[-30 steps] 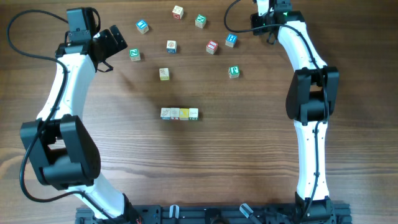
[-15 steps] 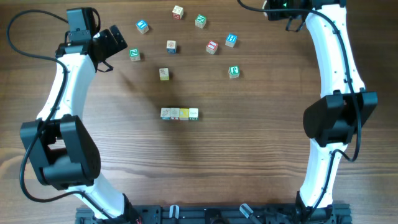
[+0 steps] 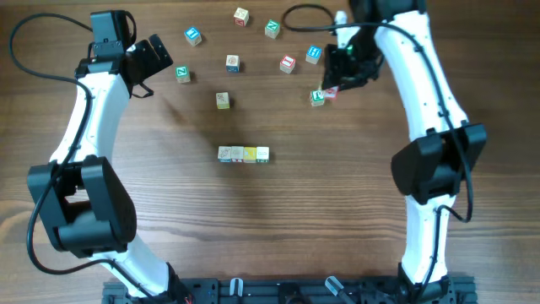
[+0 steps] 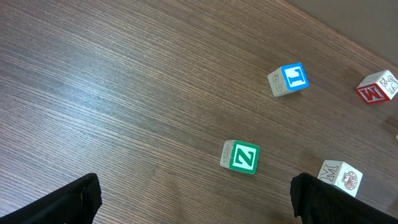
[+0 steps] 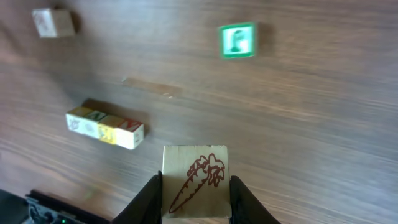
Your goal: Form a horizontal line
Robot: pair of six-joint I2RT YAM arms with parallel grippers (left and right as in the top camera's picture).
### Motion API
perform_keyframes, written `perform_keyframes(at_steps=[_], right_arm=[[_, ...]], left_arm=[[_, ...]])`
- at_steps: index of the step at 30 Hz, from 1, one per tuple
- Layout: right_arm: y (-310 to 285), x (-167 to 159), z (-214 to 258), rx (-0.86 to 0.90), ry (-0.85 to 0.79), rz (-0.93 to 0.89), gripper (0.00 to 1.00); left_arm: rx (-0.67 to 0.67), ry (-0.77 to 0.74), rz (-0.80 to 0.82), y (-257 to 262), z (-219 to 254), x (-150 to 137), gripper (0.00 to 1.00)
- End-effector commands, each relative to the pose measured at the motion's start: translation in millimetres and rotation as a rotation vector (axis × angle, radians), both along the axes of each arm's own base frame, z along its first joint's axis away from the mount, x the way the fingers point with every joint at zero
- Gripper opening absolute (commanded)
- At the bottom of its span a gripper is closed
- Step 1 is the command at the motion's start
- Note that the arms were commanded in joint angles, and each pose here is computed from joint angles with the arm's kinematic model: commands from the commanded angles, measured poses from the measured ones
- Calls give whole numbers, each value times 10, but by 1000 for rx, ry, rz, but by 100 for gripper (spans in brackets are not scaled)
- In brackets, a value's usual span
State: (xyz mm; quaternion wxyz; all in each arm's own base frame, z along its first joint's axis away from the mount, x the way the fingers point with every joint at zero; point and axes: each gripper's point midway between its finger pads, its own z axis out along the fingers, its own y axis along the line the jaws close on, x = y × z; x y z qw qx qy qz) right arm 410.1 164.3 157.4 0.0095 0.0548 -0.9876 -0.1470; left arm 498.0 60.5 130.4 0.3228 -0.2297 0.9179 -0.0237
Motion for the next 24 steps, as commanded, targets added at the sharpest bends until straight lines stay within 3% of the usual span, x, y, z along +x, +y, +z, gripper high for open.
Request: perform_keyframes(at_steps=[1,12,22,24], right_arm=[[345,-178,-13,-15,27,16,25],[676,-1144,-1193,-218,308,61,26],[710,-1059,-1395,-201,261,41,26],[727,-1040,-1400,-195,252,41,31]], left_arm=[[3,-7,-8,-18,24,13,100],[3,-7,-8,-18,24,13,100],[3,-7,-8,-18,24,13,100],[3,-7,-8,-18,24,13,100]])
